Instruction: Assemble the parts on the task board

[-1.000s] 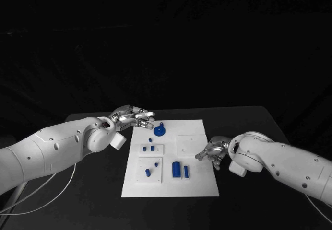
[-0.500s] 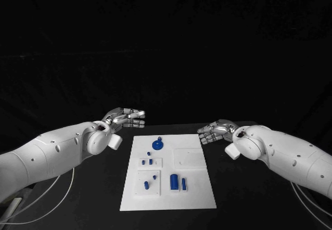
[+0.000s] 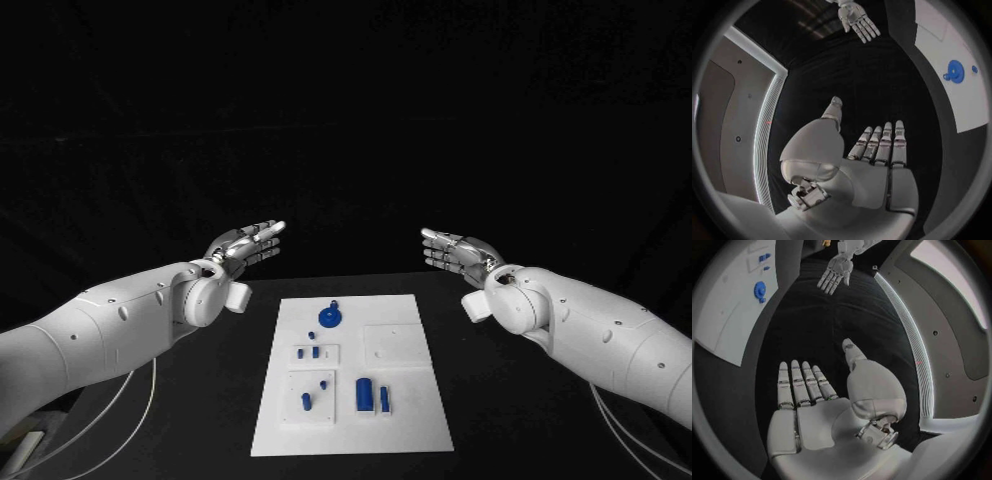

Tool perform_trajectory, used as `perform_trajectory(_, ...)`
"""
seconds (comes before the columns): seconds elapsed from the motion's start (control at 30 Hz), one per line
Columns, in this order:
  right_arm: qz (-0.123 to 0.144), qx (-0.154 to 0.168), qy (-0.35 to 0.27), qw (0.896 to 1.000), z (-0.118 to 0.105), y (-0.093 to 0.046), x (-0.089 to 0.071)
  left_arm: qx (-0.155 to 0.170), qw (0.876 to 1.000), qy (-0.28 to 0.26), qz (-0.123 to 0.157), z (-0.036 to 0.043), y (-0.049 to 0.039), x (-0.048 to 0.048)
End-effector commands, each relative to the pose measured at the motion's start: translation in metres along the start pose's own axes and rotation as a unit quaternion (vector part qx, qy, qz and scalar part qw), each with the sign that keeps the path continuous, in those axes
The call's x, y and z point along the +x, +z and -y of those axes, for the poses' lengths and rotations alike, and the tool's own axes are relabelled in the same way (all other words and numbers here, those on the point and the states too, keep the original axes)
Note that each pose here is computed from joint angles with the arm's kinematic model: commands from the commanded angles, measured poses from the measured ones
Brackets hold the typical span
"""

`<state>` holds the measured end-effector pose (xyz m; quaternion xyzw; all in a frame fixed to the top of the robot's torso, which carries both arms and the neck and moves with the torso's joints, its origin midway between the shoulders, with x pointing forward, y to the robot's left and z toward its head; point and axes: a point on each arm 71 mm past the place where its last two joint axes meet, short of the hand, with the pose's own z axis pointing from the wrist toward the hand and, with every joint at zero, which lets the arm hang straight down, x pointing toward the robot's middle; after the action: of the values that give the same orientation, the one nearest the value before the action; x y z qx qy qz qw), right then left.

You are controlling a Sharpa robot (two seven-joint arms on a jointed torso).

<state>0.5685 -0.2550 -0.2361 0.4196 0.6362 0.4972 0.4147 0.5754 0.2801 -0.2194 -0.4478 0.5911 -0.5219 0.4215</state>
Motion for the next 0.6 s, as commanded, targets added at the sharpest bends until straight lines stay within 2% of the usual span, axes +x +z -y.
perform_trajectory(0.03,0.010,-0.015,0.008,1.000,-0.005,-0.002,0.006,0.007,1.000,-0.002,0.009,-0.0018,-0.0026,0.0080)
perform_trajectory(0.13,0.020,-0.028,0.015,0.999,-0.007,-0.005,0.013,0.011,1.000,-0.005,0.018,-0.0048,-0.0072,0.0172)
perform_trajectory(0.27,0.042,-0.051,0.031,0.997,-0.012,-0.015,0.028,0.020,0.999,-0.012,0.036,-0.0100,-0.0188,0.0370)
perform_trajectory(0.4,0.067,-0.068,0.047,0.994,-0.014,-0.029,0.044,0.029,0.998,-0.018,0.056,-0.0133,-0.0339,0.0581)
perform_trajectory(0.47,0.083,-0.075,0.055,0.992,-0.014,-0.039,0.055,0.034,0.997,-0.021,0.069,-0.0142,-0.0447,0.0711)
perform_trajectory(0.6,0.107,-0.079,0.065,0.989,-0.012,-0.057,0.070,0.041,0.995,-0.024,0.088,-0.0138,-0.0618,0.0892)
